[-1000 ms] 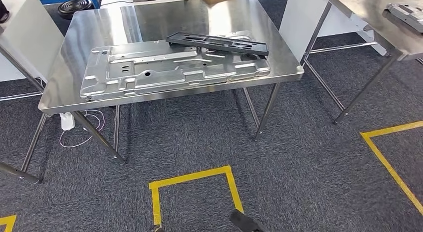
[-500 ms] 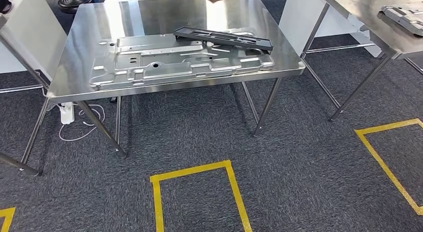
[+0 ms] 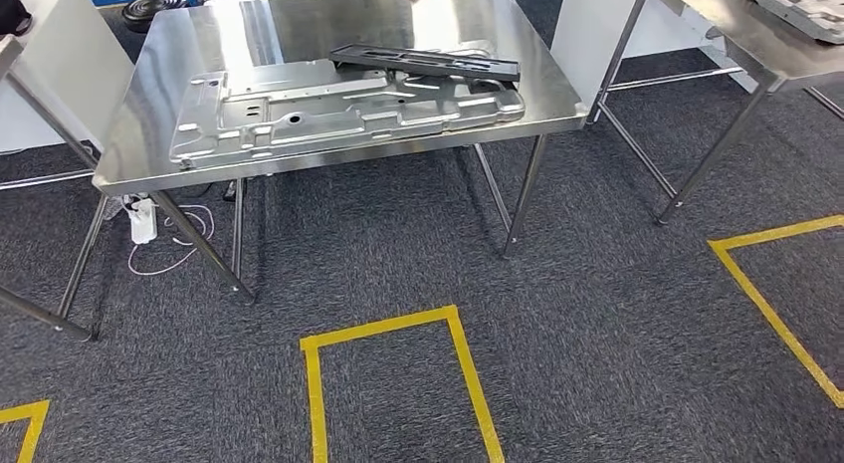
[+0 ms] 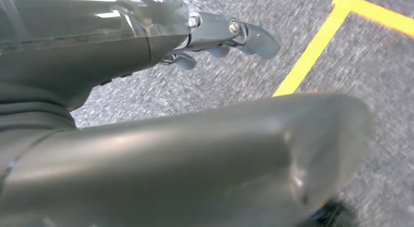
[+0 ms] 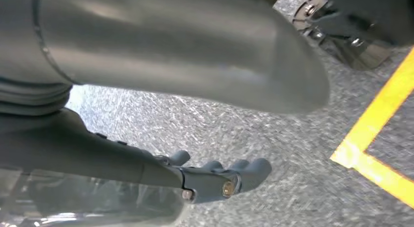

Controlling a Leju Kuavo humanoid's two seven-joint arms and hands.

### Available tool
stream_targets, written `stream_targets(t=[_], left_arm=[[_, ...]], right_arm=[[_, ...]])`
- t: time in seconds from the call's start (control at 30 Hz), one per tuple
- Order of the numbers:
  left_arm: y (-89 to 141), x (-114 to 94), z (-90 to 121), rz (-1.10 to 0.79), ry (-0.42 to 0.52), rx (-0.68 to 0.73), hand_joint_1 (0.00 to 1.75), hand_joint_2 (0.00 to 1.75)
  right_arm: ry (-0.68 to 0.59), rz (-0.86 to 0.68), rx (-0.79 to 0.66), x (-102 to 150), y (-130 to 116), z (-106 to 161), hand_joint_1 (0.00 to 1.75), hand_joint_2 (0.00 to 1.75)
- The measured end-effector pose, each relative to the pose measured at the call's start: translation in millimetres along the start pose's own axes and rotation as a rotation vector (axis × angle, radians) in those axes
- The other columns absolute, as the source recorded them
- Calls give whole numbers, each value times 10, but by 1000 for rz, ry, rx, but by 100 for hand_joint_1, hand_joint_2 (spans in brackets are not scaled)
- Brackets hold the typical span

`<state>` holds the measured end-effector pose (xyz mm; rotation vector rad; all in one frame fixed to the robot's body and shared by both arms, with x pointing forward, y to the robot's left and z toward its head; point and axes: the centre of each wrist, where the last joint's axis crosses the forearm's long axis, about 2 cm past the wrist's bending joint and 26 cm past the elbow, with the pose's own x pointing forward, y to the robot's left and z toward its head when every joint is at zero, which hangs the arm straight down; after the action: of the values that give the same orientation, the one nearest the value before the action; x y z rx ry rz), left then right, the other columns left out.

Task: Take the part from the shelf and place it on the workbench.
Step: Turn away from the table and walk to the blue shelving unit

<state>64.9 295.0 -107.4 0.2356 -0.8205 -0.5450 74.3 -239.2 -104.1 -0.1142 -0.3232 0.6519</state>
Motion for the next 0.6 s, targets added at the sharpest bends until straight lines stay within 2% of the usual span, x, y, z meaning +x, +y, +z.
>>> stream_targets(t=[0.33, 0.47, 0.53, 0.6], left_arm=[[44, -66, 26, -12, 36, -11, 0, 0], [34, -73, 34, -7, 40, -28, 0, 0], [21, -51, 23, -11, 43, -39, 0, 0], [-30, -14, 19, -23, 59, -63, 0, 87]], right_arm=[[-13, -18, -15, 2, -31, -6, 0, 0], [-25, -17, -29, 16, -48, -9, 0, 175], [-37, -10, -46, 41, -68, -13, 0, 175], [-49, -2, -58, 66, -86, -18, 0, 175]])
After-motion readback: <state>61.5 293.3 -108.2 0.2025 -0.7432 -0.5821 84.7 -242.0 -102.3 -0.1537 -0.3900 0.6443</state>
